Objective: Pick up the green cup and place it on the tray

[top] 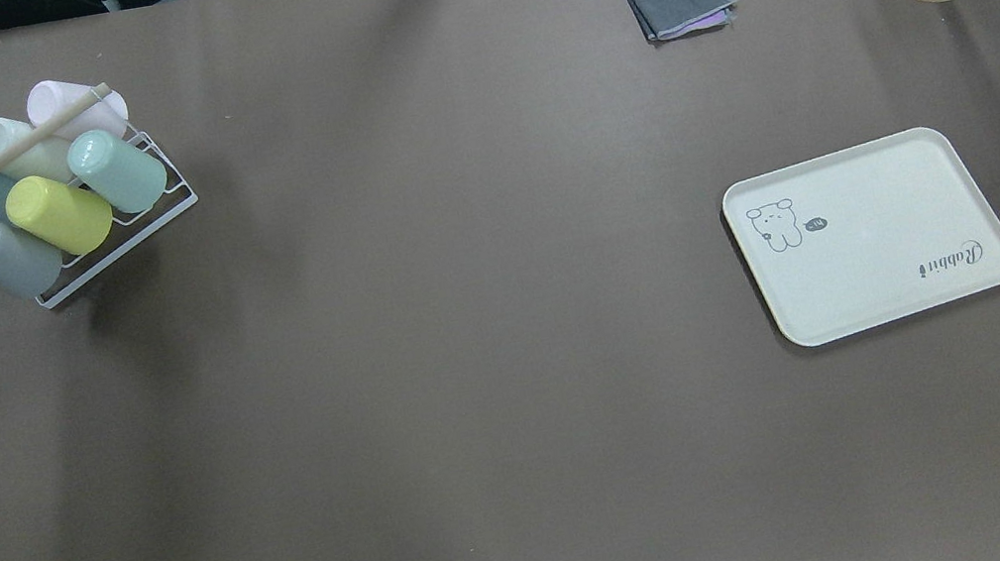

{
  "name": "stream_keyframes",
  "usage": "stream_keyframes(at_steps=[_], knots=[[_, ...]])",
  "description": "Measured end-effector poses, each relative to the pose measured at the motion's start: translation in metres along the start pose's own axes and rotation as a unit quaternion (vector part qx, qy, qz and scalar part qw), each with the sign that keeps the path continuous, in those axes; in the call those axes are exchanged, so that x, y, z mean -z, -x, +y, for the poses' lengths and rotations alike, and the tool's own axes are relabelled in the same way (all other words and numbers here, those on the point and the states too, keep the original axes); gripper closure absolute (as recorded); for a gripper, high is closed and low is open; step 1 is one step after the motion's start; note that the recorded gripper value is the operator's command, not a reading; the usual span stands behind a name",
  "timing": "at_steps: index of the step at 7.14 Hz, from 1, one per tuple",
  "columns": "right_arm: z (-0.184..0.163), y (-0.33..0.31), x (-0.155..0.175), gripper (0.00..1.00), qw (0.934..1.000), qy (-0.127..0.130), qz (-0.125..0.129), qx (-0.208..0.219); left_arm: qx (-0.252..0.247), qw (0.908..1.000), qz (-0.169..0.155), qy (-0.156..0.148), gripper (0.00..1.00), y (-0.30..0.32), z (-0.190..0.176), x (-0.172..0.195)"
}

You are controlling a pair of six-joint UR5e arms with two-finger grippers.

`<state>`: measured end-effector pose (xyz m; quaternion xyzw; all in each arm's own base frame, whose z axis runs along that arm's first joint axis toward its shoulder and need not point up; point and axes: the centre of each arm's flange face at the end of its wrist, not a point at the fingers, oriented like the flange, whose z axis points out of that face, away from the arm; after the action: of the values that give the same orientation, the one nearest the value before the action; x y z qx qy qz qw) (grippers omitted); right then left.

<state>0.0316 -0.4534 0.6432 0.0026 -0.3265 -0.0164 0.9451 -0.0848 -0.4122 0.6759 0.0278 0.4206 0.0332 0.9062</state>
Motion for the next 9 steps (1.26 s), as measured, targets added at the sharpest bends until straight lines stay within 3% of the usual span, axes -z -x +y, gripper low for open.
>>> stream_keyframes(at_steps=[6,9], knots=[[-0.003,0.006,0.003,0.00,1.0000,0.000,-0.001,0.003,-0.003,1.0000,0.000,-0.002,0.01,-0.002,-0.004,0.001],[-0.016,0.015,0.010,0.00,0.9998,0.020,0.001,-0.009,-0.009,0.9999,0.000,-0.007,0.01,-0.007,-0.010,0.006]])
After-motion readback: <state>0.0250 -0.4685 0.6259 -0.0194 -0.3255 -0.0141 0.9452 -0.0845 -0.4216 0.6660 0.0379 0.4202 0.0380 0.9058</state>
